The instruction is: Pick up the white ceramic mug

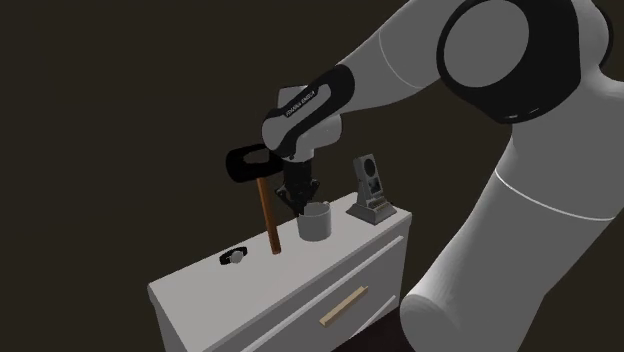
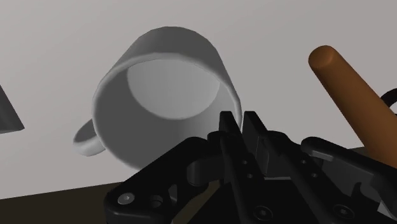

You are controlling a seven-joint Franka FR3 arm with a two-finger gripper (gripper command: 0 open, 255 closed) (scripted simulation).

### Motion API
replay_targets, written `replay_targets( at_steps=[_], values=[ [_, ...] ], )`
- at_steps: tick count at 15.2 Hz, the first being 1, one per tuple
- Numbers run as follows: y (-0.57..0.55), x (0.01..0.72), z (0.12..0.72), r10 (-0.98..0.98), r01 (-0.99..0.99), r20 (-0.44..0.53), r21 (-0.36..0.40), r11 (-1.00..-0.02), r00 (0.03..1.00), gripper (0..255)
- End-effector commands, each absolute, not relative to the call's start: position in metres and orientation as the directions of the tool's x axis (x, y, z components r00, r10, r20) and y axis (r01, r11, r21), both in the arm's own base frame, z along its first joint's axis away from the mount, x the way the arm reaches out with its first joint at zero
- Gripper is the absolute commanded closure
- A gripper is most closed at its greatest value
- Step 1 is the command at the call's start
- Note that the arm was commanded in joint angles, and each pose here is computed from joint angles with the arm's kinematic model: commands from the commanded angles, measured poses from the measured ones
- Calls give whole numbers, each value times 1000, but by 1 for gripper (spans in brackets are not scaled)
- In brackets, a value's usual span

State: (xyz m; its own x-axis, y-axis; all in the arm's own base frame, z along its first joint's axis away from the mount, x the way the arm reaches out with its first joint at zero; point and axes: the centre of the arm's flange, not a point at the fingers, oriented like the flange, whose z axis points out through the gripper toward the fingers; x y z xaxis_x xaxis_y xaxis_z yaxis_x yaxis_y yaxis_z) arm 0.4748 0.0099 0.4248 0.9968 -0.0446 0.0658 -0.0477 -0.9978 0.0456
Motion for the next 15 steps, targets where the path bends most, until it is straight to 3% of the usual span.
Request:
replay_targets(
  at_steps=[1, 15],
  values=[
    [14, 480, 382, -31, -30, -20, 48, -998, 999, 255],
    [15, 478, 438, -31, -30, -20, 47, -998, 999, 255]
  ],
)
